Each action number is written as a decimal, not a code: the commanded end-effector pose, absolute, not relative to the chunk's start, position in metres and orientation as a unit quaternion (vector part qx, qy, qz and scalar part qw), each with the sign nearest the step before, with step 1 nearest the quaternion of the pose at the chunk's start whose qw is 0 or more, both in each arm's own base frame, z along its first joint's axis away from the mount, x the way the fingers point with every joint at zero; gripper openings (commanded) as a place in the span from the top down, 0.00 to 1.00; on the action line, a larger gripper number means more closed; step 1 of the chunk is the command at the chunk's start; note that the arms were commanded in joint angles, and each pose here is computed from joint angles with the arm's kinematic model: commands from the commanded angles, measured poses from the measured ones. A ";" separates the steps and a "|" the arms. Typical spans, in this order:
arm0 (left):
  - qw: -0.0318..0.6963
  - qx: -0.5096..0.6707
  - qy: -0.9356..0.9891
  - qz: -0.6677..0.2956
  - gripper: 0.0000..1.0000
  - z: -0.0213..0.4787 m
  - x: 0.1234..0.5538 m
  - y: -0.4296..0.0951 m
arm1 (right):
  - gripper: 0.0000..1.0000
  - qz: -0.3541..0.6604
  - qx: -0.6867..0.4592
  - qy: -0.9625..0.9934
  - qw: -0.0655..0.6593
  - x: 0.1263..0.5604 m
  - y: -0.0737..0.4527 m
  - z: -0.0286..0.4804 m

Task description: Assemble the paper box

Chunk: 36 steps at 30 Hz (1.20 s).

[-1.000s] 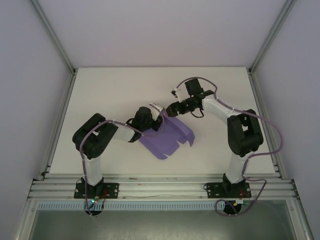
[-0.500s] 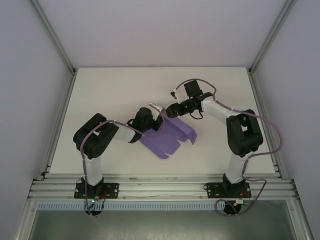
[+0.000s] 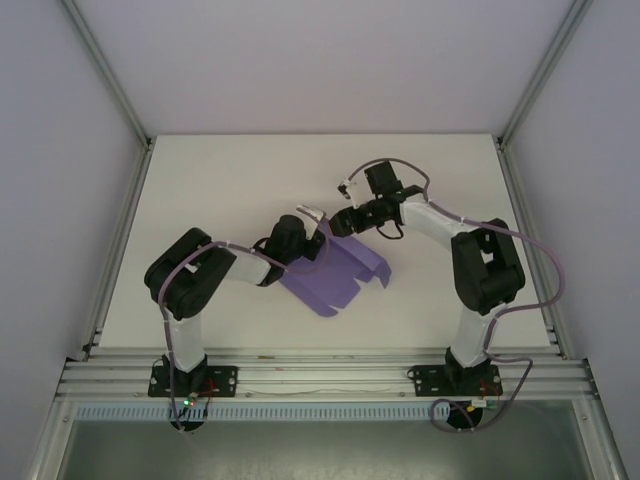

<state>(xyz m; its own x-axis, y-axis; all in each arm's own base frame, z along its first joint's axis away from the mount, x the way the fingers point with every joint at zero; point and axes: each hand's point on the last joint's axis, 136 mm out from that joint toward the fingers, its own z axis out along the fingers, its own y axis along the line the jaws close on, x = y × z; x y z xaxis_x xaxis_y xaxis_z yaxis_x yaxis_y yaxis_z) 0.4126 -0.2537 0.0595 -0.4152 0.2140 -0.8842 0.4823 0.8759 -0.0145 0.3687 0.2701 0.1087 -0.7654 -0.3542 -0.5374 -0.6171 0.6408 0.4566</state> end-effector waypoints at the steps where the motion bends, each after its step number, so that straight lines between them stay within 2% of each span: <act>1: 0.535 0.187 0.810 -0.148 0.71 0.088 0.429 -0.259 | 0.44 0.282 -0.258 0.913 0.141 0.350 0.254 0.066; 3: 0.534 0.187 0.810 -0.155 0.74 0.088 0.430 -0.262 | 0.44 0.281 -0.258 0.914 0.141 0.350 0.254 0.065; 4: 0.534 0.189 0.809 -0.159 0.78 0.088 0.430 -0.264 | 0.43 0.280 -0.256 0.914 0.141 0.351 0.253 0.065; 5: 0.534 0.187 0.808 -0.163 0.93 0.089 0.430 -0.265 | 0.44 0.280 -0.254 0.915 0.139 0.351 0.253 0.065; 6: 0.536 0.184 0.807 -0.165 1.00 0.090 0.431 -0.265 | 0.43 0.279 -0.254 0.915 0.140 0.351 0.253 0.065; 11: 0.544 0.140 0.817 -0.127 1.00 0.093 0.436 -0.245 | 0.31 0.258 -0.243 0.915 0.192 0.362 0.244 0.086; 17: 0.538 0.071 0.836 -0.078 1.00 0.108 0.438 -0.211 | 0.18 0.227 -0.166 0.896 0.344 0.391 0.214 0.164; 20: 0.529 0.037 0.844 -0.078 1.00 0.113 0.434 -0.195 | 0.01 0.189 -0.126 0.877 0.423 0.395 0.190 0.201; 25: 0.506 -0.004 0.860 -0.063 1.00 0.120 0.428 -0.177 | 0.00 0.153 -0.111 0.858 0.478 0.383 0.167 0.231; 29: 0.503 -0.016 0.861 -0.071 1.00 0.124 0.424 -0.175 | 0.00 0.136 -0.107 0.863 0.474 0.384 0.161 0.228; 36: 0.495 -0.039 0.865 -0.074 1.00 0.129 0.423 -0.173 | 0.00 0.165 -0.119 0.875 0.440 0.392 0.180 0.193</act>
<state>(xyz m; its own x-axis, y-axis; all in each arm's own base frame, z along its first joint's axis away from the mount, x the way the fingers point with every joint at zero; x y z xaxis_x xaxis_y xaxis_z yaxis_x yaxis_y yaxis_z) 0.4197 -0.1769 0.1103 -0.5251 -0.0883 -0.8465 0.0491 0.9898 -0.1337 0.3880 0.1745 0.2056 -0.5720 -0.0731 -0.8170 -0.3544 0.9203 0.1658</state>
